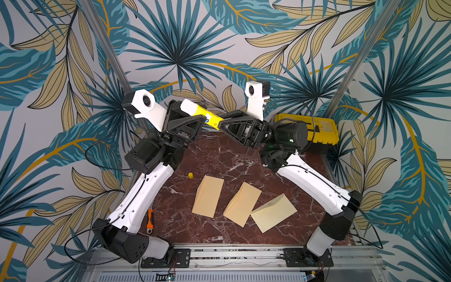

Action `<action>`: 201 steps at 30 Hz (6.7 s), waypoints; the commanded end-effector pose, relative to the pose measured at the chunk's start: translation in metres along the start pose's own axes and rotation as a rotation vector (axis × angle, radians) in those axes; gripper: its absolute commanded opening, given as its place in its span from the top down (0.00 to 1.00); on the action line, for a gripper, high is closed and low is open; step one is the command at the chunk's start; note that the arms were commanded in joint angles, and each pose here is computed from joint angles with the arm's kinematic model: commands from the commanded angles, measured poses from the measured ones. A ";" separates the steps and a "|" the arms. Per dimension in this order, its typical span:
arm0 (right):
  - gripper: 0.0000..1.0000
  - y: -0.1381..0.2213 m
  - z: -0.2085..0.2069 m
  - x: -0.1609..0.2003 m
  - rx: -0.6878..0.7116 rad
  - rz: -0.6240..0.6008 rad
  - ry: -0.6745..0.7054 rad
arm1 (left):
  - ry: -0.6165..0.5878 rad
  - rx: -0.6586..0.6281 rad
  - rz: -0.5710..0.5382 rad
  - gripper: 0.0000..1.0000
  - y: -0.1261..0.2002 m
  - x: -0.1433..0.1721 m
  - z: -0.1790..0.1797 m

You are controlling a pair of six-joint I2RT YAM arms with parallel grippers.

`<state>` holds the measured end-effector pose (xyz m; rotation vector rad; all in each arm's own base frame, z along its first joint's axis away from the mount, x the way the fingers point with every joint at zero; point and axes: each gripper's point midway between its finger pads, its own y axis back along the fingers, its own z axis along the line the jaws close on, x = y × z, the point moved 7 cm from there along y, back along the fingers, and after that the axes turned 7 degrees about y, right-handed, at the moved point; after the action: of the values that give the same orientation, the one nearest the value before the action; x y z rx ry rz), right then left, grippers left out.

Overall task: Seal the envelope with a glue stick
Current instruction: Unscrew the glue stick.

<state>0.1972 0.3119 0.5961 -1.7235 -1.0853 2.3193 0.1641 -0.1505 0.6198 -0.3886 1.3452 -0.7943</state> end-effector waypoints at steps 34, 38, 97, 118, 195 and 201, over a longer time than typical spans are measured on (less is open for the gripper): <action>0.48 0.048 -0.035 0.015 0.640 0.342 1.322 | 0.352 -0.499 -0.400 1.00 0.068 0.035 0.051; 0.50 0.043 -0.040 0.011 0.634 0.341 1.322 | 0.356 -0.499 -0.401 1.00 0.069 0.036 0.052; 0.93 0.008 0.024 0.009 0.182 0.114 0.297 | -0.031 0.032 0.024 1.00 0.002 -0.002 -0.026; 0.41 0.021 0.023 0.011 0.305 0.135 0.477 | 0.067 -0.142 -0.113 1.00 0.024 0.013 0.007; 0.60 0.035 -0.075 0.026 0.792 0.715 1.665 | 0.444 -0.559 -0.443 1.00 0.083 0.054 0.065; 0.60 0.037 -0.075 0.028 0.795 0.748 1.675 | 0.445 -0.561 -0.442 1.00 0.084 0.055 0.066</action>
<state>0.2606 0.3303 0.5465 -2.5785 0.6710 0.3918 0.2660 -0.1478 0.5280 -1.0536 1.9739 -0.8524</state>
